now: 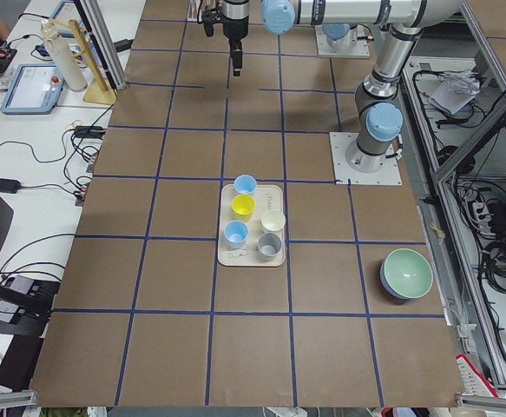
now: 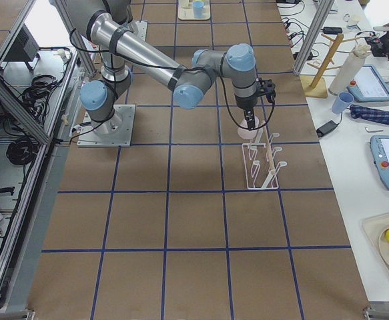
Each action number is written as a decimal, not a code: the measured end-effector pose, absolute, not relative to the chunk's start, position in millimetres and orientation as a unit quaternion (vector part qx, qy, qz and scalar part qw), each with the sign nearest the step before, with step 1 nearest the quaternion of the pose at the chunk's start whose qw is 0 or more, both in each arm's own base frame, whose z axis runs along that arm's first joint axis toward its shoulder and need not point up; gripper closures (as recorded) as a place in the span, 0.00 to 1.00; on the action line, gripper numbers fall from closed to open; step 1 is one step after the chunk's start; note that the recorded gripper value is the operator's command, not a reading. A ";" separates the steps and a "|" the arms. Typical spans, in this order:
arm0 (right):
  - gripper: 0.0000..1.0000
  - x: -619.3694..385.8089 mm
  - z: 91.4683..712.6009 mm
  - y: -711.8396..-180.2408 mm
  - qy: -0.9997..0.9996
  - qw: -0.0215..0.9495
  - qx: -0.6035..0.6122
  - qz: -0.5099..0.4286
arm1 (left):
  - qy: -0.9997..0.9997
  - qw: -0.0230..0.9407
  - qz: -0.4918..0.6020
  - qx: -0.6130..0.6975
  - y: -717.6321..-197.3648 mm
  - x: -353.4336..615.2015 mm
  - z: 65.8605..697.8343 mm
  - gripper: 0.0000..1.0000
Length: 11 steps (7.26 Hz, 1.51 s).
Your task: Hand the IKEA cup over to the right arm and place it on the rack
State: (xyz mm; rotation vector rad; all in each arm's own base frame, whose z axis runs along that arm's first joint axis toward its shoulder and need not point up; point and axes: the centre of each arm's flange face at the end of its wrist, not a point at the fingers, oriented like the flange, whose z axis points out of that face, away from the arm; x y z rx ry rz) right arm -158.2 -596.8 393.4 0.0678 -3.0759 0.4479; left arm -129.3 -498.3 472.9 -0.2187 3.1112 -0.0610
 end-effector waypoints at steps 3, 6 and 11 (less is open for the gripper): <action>1.00 -160.9 386.1 -602.6 -0.988 0.020 0.024 0.150 | 0.997 0.010 -0.020 -0.070 -498.5 -129.4 473.7 0.00; 1.00 -164.0 371.5 -608.9 -0.988 0.018 0.023 0.149 | 0.997 0.011 -0.021 -0.069 -498.7 -129.3 474.8 0.00; 1.00 -167.8 339.4 -616.2 -0.992 0.005 0.021 0.127 | 0.997 0.012 -0.021 -0.067 -496.4 -129.1 474.2 0.00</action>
